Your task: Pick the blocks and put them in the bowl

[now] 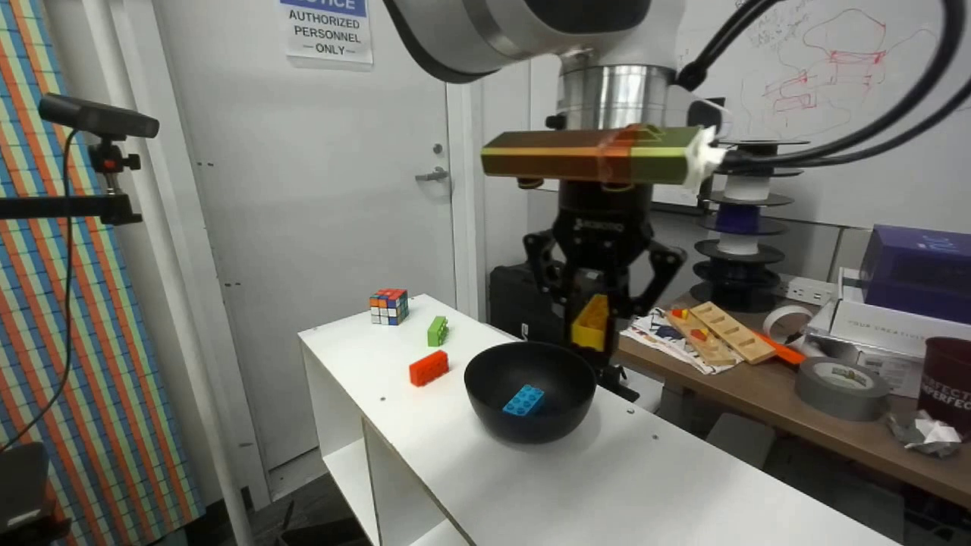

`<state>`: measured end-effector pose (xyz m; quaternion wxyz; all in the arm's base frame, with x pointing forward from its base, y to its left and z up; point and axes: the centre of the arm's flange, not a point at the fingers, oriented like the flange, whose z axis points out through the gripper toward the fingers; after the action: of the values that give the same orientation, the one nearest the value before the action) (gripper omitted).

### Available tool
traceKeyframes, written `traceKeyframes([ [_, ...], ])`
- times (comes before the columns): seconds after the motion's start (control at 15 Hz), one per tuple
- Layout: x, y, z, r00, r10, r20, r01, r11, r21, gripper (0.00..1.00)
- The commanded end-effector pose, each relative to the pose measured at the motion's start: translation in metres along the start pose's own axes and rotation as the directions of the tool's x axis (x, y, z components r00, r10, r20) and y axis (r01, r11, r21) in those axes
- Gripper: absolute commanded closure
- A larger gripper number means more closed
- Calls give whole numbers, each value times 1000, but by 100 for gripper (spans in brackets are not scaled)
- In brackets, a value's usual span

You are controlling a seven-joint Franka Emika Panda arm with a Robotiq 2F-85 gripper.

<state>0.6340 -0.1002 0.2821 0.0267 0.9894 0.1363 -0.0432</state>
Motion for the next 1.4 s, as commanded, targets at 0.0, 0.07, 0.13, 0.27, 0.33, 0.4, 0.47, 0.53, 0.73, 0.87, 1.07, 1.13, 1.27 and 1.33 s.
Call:
traceKeyframes([
  [0.0,-12,-49,9,992,-126,15,126,992,6,88],
  [0.07,-9,-58,19,988,-156,12,156,988,0,88],
  [0.13,-6,-64,28,984,-177,10,177,984,-7,88],
  [0.27,1,-75,47,976,-219,-8,219,975,-31,88],
  [0.33,4,-80,54,971,-237,-17,236,971,-33,88],
  [0.4,7,-84,60,968,-249,-25,248,968,-39,88],
  [0.47,11,-90,64,965,-261,-32,259,965,-43,88],
  [0.53,14,-93,68,962,-269,-42,267,962,-51,85],
  [0.73,17,-102,68,952,-299,-68,294,953,-79,31],
  [0.87,14,-105,58,947,-310,-85,303,949,-84,16],
  [1.07,5,-101,26,956,-266,-127,256,962,-93,0],
  [1.13,-4,-91,6,971,-214,-109,204,974,-97,0],
  [1.27,15,-89,31,967,-233,-100,224,970,-92,0],
  [1.33,9,-80,16,972,-210,-103,200,975,-101,0],
])
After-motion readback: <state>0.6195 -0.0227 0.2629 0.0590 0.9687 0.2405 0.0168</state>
